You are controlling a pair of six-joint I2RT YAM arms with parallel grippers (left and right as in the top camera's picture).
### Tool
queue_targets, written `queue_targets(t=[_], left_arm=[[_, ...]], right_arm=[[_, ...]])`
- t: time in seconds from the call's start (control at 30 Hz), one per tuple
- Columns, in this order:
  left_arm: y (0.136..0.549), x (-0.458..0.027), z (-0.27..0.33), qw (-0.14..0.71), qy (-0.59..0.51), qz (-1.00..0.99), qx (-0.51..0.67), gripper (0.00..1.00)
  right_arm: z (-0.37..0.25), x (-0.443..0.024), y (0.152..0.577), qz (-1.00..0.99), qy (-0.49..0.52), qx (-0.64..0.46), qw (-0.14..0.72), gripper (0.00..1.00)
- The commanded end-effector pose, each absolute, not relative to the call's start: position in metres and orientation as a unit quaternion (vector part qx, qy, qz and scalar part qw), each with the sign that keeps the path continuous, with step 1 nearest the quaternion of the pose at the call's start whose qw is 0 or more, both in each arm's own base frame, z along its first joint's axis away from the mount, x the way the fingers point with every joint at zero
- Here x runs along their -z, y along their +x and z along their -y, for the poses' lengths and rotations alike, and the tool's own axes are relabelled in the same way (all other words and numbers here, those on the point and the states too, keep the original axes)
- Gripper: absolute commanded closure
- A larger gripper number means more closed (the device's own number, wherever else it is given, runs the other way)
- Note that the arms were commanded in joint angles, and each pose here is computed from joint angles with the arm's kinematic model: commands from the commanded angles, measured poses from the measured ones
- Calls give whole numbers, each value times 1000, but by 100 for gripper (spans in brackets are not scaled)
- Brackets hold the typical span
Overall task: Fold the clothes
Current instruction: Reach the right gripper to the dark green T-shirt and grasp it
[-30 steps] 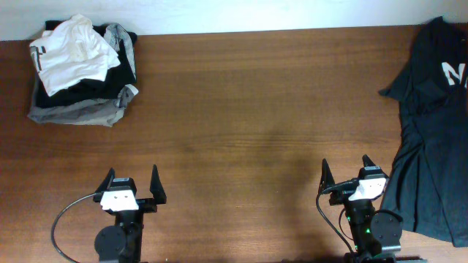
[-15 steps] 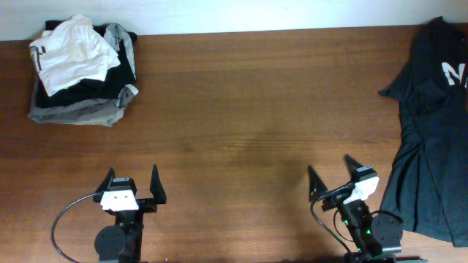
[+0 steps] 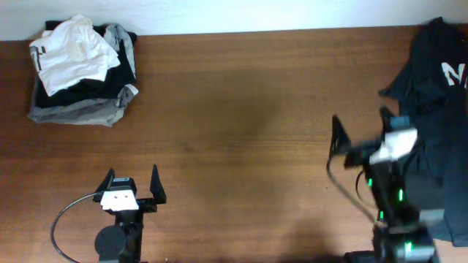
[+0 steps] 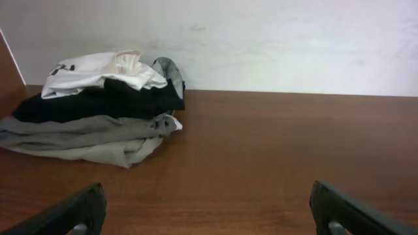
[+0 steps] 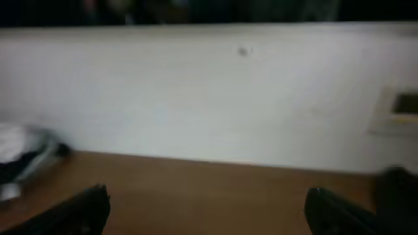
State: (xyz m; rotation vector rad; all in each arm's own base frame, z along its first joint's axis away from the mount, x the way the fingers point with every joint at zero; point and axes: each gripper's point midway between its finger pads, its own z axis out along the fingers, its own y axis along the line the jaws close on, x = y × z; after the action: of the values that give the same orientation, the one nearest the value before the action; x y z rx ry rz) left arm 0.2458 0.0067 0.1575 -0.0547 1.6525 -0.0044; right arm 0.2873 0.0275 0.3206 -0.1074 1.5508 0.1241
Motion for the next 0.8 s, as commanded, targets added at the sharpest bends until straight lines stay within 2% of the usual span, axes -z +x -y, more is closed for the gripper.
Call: queue_targets(t=[0.0, 0.1, 0.17, 0.23, 0.37, 0.5, 0.67, 0.77], left_arm=[[246, -156, -6, 678, -16, -735, -2, 1], [246, -156, -6, 678, -16, -735, -2, 1], [246, -156, -6, 678, -16, -735, -2, 1], [246, -156, -6, 678, -16, -735, -2, 1], [246, -156, -6, 678, -16, -735, -2, 1], [246, -156, -6, 678, -16, -735, -2, 1], [246, -156, -6, 678, -16, -735, -2, 1], [246, -156, -6, 678, -16, -735, -2, 1]], right_arm=[[15, -333, 358, -780, 6, 26, 625, 1], [68, -306, 415, -865, 57, 50, 496, 1], [91, -274, 432, -910, 81, 45, 405, 1], [116, -256, 442, -921, 106, 69, 367, 1], [180, -214, 456, -924, 159, 93, 336, 1], [237, -160, 450, -933, 195, 104, 284, 1], [281, -79, 452, -939, 238, 61, 240, 1], [303, -55, 448, -926, 287, 57, 239, 1]])
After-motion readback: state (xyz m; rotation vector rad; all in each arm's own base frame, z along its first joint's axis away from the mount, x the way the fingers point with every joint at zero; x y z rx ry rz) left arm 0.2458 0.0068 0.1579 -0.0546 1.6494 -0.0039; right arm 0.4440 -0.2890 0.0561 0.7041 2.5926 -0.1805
